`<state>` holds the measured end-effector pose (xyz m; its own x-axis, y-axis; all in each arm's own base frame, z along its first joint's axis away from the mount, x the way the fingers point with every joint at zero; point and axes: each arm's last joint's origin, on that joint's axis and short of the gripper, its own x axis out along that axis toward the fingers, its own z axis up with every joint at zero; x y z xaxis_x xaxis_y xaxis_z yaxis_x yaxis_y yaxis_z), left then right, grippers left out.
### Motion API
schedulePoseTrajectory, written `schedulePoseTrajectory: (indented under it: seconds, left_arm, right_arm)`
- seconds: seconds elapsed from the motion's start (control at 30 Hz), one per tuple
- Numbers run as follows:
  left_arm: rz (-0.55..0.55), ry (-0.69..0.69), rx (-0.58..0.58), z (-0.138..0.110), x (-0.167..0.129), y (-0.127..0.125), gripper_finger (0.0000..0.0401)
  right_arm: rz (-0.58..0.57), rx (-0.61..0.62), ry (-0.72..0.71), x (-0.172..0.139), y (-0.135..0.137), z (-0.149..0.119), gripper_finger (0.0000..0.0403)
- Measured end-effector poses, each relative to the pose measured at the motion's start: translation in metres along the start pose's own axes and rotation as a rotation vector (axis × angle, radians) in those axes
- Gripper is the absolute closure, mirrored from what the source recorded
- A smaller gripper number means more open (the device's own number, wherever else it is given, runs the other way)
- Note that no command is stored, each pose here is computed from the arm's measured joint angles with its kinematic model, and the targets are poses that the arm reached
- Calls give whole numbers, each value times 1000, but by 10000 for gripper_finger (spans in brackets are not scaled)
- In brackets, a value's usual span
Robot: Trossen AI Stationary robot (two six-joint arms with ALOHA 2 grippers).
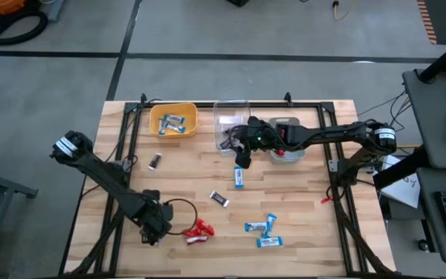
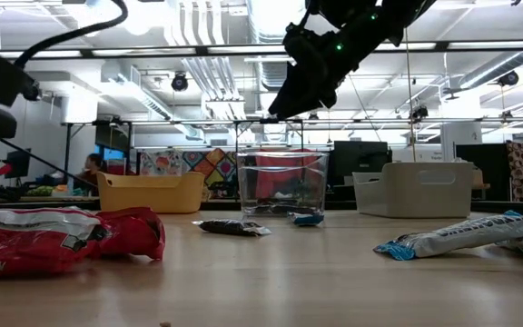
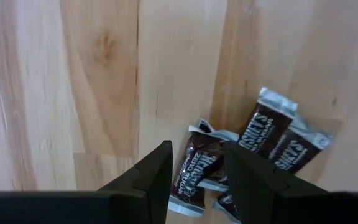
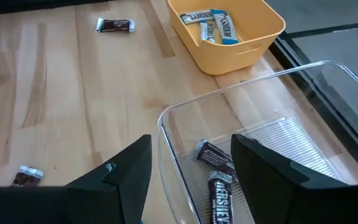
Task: Sort candy
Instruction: Put the brown chocolate into the transparent bin
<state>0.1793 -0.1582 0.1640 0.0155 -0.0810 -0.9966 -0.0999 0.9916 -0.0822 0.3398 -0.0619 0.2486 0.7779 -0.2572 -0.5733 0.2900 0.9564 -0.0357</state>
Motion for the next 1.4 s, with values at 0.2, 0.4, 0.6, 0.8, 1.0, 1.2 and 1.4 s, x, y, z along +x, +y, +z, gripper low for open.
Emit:
schedulePoseTrajectory:
  seconds: [0.2, 0.4, 0.6, 0.8, 1.0, 1.2, 1.4]
  left_arm:
    - [29, 28, 9, 1, 12, -3, 274]
    - [43, 41, 16, 3, 19, -5, 274]
    - [61, 63, 60, 4, 26, -6, 298]
    - [60, 54, 76, 4, 24, -6, 374]
    - [78, 13, 77, 3, 20, -4, 396]
    - [124, -92, 96, 5, 7, -2, 401]
    - [212, -371, 78, 8, -27, 5, 401]
  right_arm:
    - [0, 3, 0, 0, 0, 0, 193]
    - [0, 3, 0, 0, 0, 0, 193]
    - [0, 2, 0, 0, 0, 0, 193]
    - [0, 3, 0, 0, 0, 0, 193]
    - [0, 3, 1, 0, 0, 0, 193]
    - [0, 0, 3, 0, 0, 0, 193]
    - [89, -41, -4, 0, 5, -1, 193]
